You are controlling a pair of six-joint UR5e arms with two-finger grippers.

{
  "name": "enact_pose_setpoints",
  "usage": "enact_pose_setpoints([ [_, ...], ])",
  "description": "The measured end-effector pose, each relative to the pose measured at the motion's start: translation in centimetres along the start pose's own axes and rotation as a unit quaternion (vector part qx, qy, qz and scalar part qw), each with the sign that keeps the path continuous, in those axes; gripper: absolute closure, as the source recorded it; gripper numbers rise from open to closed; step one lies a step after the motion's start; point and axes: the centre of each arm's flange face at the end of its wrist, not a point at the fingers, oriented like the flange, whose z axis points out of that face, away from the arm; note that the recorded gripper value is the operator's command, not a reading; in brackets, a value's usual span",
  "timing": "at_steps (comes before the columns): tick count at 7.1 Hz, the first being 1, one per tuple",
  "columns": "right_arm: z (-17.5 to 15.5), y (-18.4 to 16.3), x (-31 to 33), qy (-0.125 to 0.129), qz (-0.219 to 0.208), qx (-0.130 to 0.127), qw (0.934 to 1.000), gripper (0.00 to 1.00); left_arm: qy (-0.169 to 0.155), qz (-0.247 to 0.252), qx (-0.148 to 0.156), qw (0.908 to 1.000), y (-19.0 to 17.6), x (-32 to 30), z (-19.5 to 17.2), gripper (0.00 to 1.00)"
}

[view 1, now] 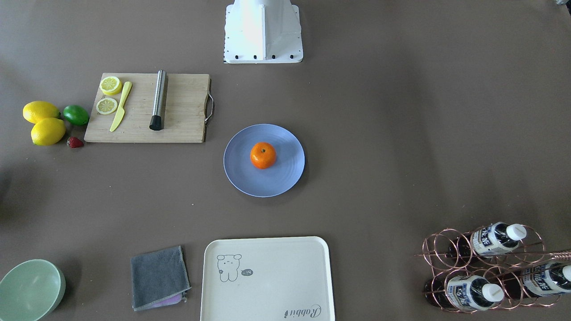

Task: Pick orange to plate

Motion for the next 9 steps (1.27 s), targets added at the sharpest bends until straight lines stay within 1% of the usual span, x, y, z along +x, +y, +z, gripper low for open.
enact_pose_setpoints([
  [1,0.8,1.8,1.5,-0.002,0.015,-0.007,0.9999,0.00,0.000,0.001,0.001,1.0000,0.0,0.0,0.0,0.00],
  [3,1.7,3.2,2.5,-0.003,0.033,-0.016,0.9993,0.00,0.001,-0.001,0.001,1.0000,-0.1,0.0,0.0,0.00],
  [7,2.1,3.9,2.8,-0.005,0.040,-0.020,0.9990,0.00,0.000,0.000,0.002,1.0000,-0.2,0.1,0.0,0.00],
  [9,2.3,4.1,2.8,-0.006,0.040,-0.022,0.9989,0.00,-0.010,0.002,0.001,0.9999,-0.3,0.0,0.0,0.00],
])
